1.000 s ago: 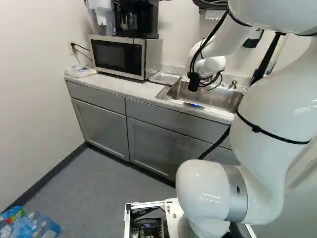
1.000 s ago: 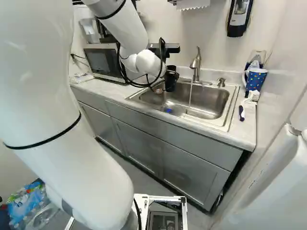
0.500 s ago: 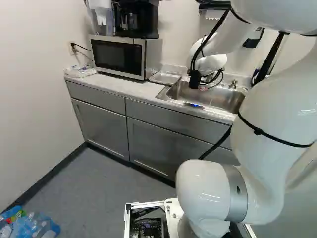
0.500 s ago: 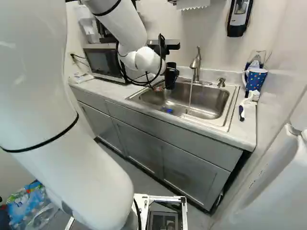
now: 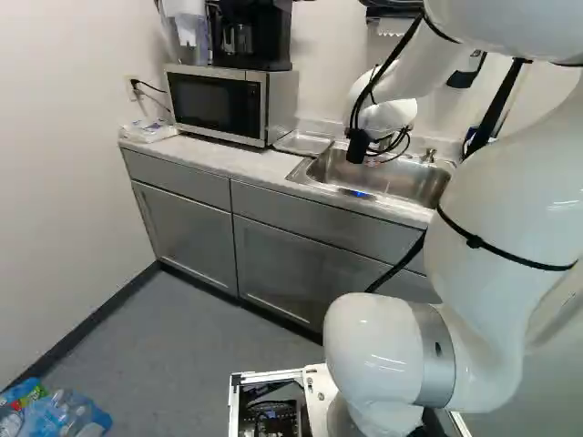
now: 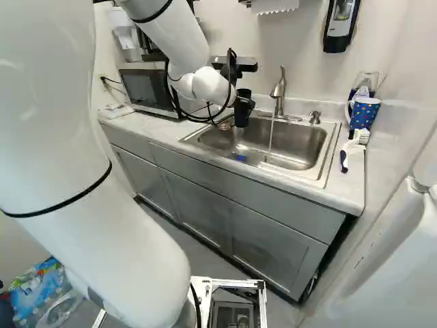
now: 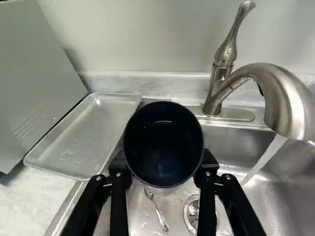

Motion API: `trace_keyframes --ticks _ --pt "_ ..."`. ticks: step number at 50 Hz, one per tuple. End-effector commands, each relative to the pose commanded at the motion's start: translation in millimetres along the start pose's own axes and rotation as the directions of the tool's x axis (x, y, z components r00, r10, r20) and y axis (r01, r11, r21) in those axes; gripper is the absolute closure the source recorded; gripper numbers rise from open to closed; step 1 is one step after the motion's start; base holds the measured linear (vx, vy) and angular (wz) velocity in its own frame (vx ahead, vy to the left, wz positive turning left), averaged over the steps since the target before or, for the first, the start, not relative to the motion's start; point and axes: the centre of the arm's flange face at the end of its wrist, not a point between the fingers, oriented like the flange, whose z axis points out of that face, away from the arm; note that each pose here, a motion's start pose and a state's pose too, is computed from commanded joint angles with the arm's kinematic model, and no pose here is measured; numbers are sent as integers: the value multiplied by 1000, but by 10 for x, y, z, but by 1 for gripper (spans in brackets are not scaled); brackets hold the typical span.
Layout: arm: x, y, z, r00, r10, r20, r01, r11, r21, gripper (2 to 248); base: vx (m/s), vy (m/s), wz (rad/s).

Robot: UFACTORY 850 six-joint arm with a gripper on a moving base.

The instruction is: Rinse the cup and place it in the tray

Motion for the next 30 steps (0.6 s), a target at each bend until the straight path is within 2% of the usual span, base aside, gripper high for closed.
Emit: trace_keyframes --ticks 8,15,22,30 --pt "0 0 0 997 82 0 -82 997 0 124 0 0 0" --pt "0 0 0 988 155 0 -155 988 0 124 0 0 0" --pt "0 0 0 974 227 0 -227 974 0 124 0 0 0" --pt "0 0 0 951 310 0 -310 951 0 124 0 0 0"
